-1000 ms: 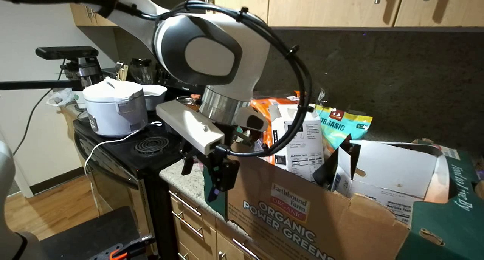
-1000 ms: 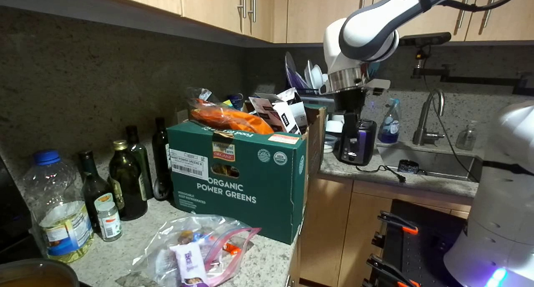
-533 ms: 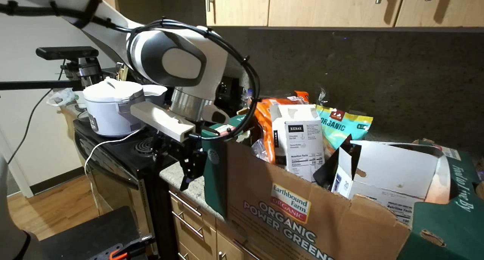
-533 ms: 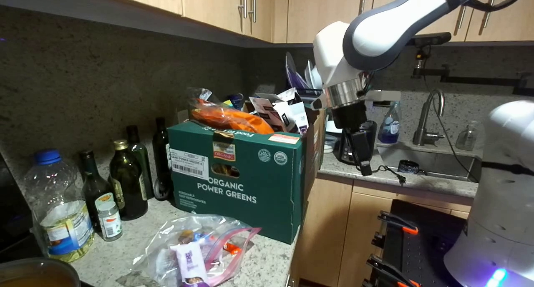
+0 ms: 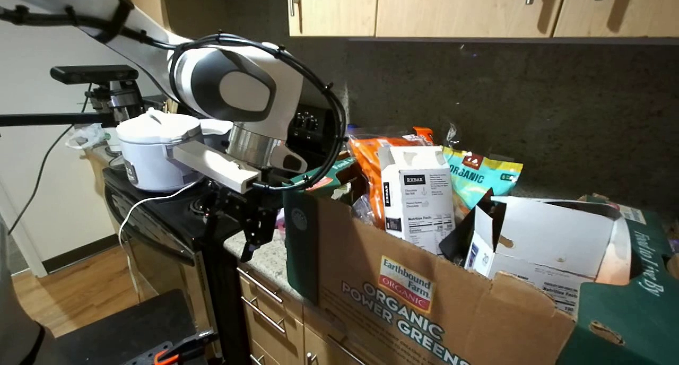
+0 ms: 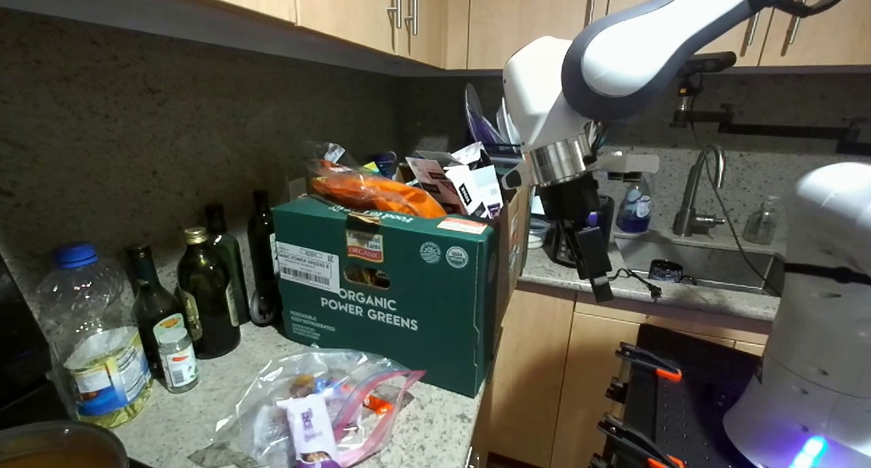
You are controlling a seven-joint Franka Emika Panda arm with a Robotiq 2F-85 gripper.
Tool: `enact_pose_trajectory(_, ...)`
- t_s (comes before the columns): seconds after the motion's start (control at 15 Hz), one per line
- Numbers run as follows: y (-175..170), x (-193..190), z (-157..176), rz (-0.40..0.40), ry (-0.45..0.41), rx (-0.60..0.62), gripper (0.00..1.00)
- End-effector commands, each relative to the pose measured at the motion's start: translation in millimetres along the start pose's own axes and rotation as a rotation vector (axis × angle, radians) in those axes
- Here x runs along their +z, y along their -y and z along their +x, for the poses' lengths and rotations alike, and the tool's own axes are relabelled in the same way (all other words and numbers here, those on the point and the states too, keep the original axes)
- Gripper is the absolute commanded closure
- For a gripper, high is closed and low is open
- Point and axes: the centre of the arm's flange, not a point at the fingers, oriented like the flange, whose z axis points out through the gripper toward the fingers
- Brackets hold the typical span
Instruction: Put the Ziploc bag on the counter in the box
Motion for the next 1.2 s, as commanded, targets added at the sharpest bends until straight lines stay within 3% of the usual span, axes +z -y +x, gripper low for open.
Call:
enact_pose_trajectory(0.0,-1,0,0,0.001,0.0,0.001,0.0)
enact_pose_trajectory(0.13,-1,-1,7,0.012,-0.032,0.045,0.0)
enact_pose_trajectory(0.53,42,3,59,0.024,-0.016,-0.013,0.0)
enact_pose_trajectory(1.13,102,17,136,-0.062,0.004,-0.168,0.0)
